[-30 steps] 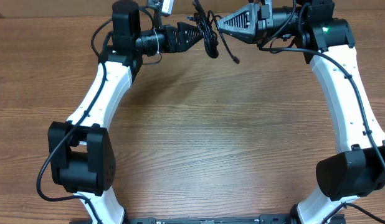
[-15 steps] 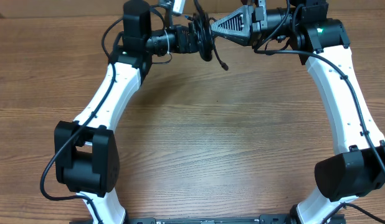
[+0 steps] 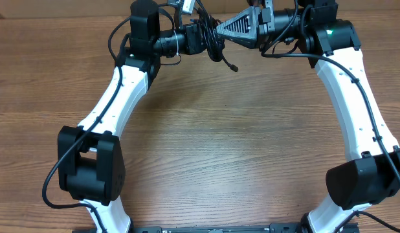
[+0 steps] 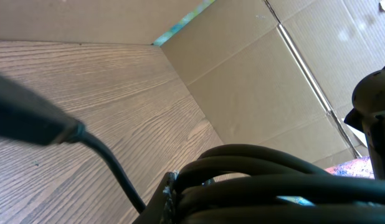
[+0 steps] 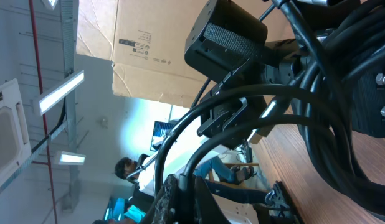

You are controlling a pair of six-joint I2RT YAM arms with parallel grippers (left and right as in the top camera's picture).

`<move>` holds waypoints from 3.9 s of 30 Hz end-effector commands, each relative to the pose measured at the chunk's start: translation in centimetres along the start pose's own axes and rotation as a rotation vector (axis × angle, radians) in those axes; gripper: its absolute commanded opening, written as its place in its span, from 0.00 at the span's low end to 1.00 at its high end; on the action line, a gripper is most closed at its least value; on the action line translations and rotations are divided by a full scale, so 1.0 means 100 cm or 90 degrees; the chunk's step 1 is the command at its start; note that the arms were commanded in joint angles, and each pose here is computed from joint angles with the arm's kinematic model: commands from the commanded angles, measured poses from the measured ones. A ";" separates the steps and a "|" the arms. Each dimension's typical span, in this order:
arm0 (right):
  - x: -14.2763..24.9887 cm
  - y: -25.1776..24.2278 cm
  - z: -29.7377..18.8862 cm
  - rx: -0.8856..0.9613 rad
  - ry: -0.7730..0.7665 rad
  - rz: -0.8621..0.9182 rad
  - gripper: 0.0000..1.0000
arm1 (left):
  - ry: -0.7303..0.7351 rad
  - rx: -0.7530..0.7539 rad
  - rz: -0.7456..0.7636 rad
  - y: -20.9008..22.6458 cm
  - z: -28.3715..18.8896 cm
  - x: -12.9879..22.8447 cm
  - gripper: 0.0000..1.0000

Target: Untangle cables

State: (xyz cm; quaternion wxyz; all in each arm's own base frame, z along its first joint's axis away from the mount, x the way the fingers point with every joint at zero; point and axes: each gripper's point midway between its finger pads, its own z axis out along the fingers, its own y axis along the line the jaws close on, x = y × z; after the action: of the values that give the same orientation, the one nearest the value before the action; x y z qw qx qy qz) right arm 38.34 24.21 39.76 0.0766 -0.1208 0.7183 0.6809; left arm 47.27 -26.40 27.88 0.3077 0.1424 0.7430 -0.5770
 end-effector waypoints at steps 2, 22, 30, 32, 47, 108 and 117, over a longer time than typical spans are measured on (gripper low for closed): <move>0.008 0.027 0.000 -0.016 0.012 -0.051 0.04 | -0.005 0.000 0.001 -0.003 -0.002 -0.002 0.04; -0.009 0.020 -0.026 0.010 -0.042 -0.107 1.00 | -0.013 -0.002 -0.005 0.005 -0.018 -0.010 0.04; -0.034 -0.026 -0.068 0.138 -0.166 -0.039 0.99 | -0.018 -0.067 -0.083 0.035 -0.035 -0.007 0.04; -0.033 -0.041 -0.075 0.182 -0.187 -0.011 1.00 | -0.021 -0.108 -0.118 0.050 -0.039 -0.003 0.04; -0.012 -0.115 -0.107 0.440 -0.225 0.080 1.00 | -0.072 0.003 -0.268 0.015 -0.047 -0.039 0.04; -0.022 0.012 0.002 0.073 -0.083 -0.224 0.87 | -0.025 -0.036 -0.269 0.008 0.000 -0.002 0.04; -0.025 0.007 0.011 0.102 -0.087 -0.328 0.88 | 0.011 0.023 -0.283 -0.015 0.006 0.002 0.04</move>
State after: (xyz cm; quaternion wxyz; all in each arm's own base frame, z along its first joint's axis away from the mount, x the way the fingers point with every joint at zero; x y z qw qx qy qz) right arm 40.67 25.67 39.09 0.2470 -0.2163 0.7191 0.6125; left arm 47.39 -27.10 27.63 0.1828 -0.0284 0.7586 -0.6248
